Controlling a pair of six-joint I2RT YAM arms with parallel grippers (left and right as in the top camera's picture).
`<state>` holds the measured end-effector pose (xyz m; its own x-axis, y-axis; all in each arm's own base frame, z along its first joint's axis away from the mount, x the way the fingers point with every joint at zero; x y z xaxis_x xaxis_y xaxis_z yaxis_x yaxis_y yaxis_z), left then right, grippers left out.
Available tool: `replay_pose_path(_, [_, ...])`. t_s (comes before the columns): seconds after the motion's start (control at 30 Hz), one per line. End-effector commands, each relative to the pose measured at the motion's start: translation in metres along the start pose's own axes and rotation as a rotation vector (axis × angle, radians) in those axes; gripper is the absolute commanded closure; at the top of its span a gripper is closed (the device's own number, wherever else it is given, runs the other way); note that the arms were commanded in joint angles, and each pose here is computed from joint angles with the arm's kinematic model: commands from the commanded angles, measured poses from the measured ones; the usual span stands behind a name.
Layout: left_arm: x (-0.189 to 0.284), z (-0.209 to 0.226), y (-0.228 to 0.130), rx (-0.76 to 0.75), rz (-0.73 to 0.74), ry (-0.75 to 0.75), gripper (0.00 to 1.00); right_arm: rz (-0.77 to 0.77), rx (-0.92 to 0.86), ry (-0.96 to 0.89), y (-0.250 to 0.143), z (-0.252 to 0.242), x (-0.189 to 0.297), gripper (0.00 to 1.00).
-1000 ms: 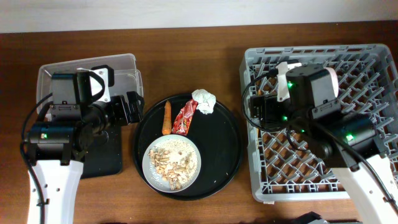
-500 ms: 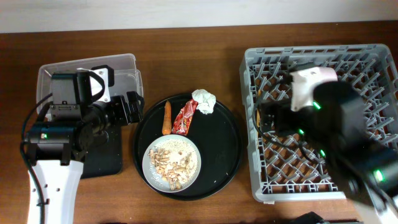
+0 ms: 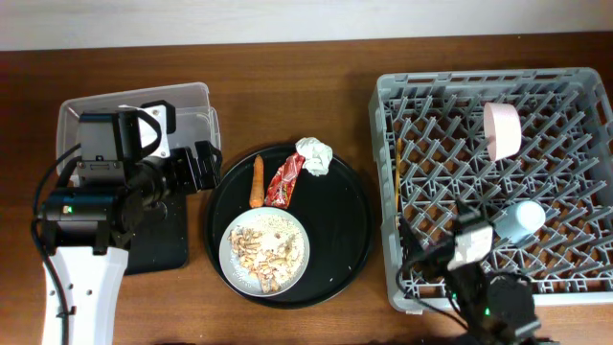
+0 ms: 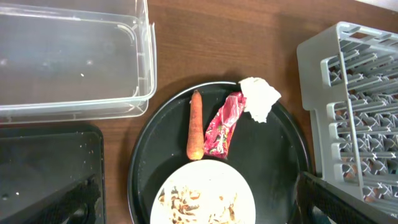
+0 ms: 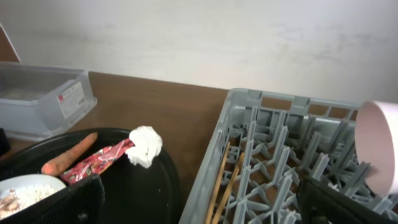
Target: Sort waste into correct bins and load items into the dishwasher rack
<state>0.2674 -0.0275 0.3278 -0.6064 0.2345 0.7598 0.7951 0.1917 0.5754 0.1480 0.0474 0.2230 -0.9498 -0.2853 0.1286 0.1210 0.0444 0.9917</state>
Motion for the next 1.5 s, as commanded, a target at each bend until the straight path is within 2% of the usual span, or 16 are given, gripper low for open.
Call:
replay_pose_path(0.0, [0.002, -0.001, 0.002, 0.005, -0.010, 0.003, 0.01, -0.063, 0.001, -0.005, -0.012, -0.002, 0.003, 0.02])
replay_pose_path(0.17, [0.002, -0.001, 0.002, 0.005, -0.010, 0.003, 0.01, -0.023, -0.004, -0.018, -0.027, -0.003, -0.002, 0.02])
replay_pose_path(0.3, [0.002, -0.001, 0.002, 0.005, -0.010, 0.003, 0.01, 0.023, -0.003, -0.016, -0.057, -0.003, -0.013, 0.02])
replay_pose_path(0.47, [0.002, -0.001, 0.002, 0.005, -0.010, 0.003, 0.01, -0.055, -0.004, -0.019, -0.058, -0.003, -0.019, 0.02])
replay_pose_path(1.1, [0.002, -0.001, 0.001, 0.009, -0.009, -0.004, 0.01, -0.052, -0.004, -0.019, -0.059, -0.003, -0.019, 0.02])
replay_pose_path(1.17, [0.003, -0.015, -0.002, 0.062, 0.032, -0.147, 0.01, -0.052, -0.004, -0.019, -0.059, -0.003, -0.019, 0.02])
replay_pose_path(1.23, [0.002, -0.025, 0.009, 0.092, -0.009, -0.236, 0.01, -0.052, -0.004, -0.019, -0.059, -0.003, -0.019, 0.02])
replay_pose_path(1.3, [-0.005, -0.037, 0.014, 0.055, -0.025, -0.276, 0.01, -0.052, -0.004, -0.019, -0.059, -0.003, -0.019, 0.02])
replay_pose_path(1.37, [-0.022, -0.052, 0.013, -0.007, -0.004, -0.268, 0.01, -0.052, -0.004, -0.020, -0.059, -0.003, -0.019, 0.02])
replay_pose_path(1.47, [-0.063, -0.073, 0.005, -0.087, 0.044, -0.156, 0.01, -0.052, -0.004, -0.019, -0.059, -0.003, -0.019, 0.02])
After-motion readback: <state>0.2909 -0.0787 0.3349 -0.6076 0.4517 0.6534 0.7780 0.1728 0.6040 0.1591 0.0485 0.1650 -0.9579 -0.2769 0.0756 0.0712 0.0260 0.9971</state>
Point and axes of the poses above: each gripper's point midway between its finger pads, its own x axis back along the fingers, its own z axis along the line the jaws close on, y = z × x, the point moved 8 cm from there along x, back along the fingers, and after that the axes turned 1 degree about x, right-handed, at the moved point
